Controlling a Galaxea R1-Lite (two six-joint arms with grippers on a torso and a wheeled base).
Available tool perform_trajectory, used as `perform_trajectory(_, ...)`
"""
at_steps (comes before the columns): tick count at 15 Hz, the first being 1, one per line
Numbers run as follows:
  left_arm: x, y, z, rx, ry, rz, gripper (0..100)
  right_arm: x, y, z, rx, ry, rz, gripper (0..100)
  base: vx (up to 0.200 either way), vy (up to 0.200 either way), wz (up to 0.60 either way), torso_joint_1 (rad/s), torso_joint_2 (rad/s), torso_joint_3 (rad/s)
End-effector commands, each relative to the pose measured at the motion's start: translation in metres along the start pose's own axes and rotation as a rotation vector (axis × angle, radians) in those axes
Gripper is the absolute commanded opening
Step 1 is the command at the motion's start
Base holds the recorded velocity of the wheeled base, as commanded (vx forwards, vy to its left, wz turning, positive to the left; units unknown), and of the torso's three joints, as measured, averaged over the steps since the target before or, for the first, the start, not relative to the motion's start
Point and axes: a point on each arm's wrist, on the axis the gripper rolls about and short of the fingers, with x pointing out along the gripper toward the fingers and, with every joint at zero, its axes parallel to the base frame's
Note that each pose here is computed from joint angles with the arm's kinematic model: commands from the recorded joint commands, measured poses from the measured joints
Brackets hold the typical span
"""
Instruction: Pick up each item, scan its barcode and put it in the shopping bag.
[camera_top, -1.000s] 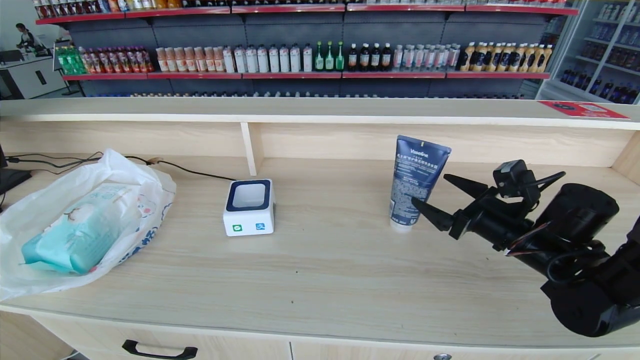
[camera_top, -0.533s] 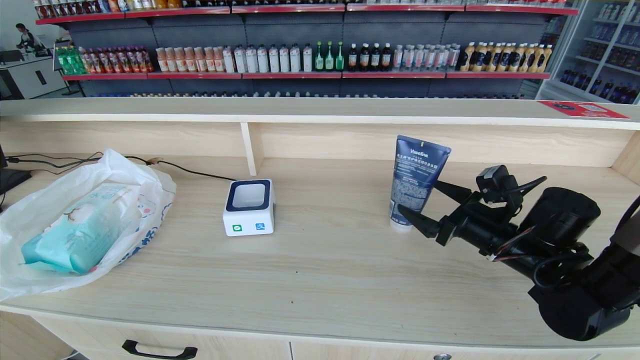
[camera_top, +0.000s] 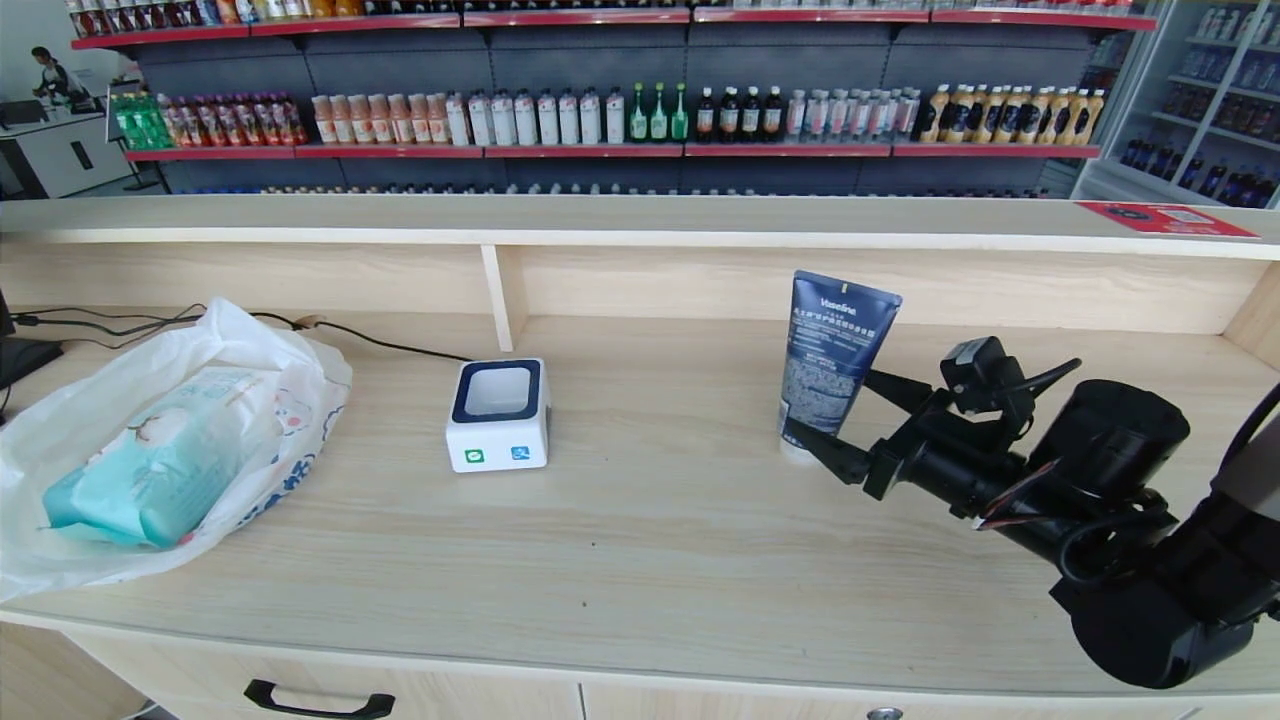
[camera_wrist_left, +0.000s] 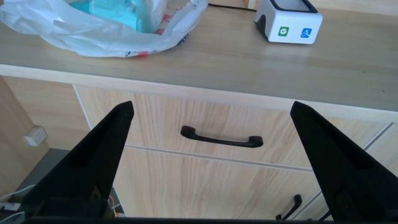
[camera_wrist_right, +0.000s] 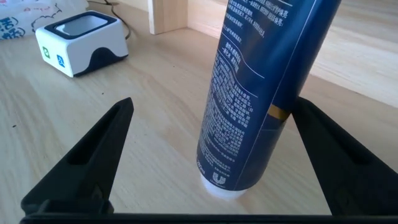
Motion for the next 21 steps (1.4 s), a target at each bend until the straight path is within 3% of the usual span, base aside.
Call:
perform_trajectory(1, 0.000, 0.000, 0.000, 0.000, -0.001, 0.001, 100, 0.000, 0.002, 0.002, -0.003, -0.006, 0.007, 100, 0.000, 0.000, 0.00, 0.000, 0.00, 0.000)
perform_trajectory(18, 0.000, 0.000, 0.000, 0.000, -0.001, 0.001, 100, -0.001, 0.014, 0.006, -0.001, -0.007, 0.039, 100, 0.000, 0.000, 0.00, 0.000, 0.00, 0.000)
perform_trajectory(21, 0.000, 0.000, 0.000, 0.000, -0.001, 0.001, 100, -0.005, 0.014, 0.001, 0.012, 0.026, -0.063, 100, 0.000, 0.000, 0.00, 0.000, 0.00, 0.000)
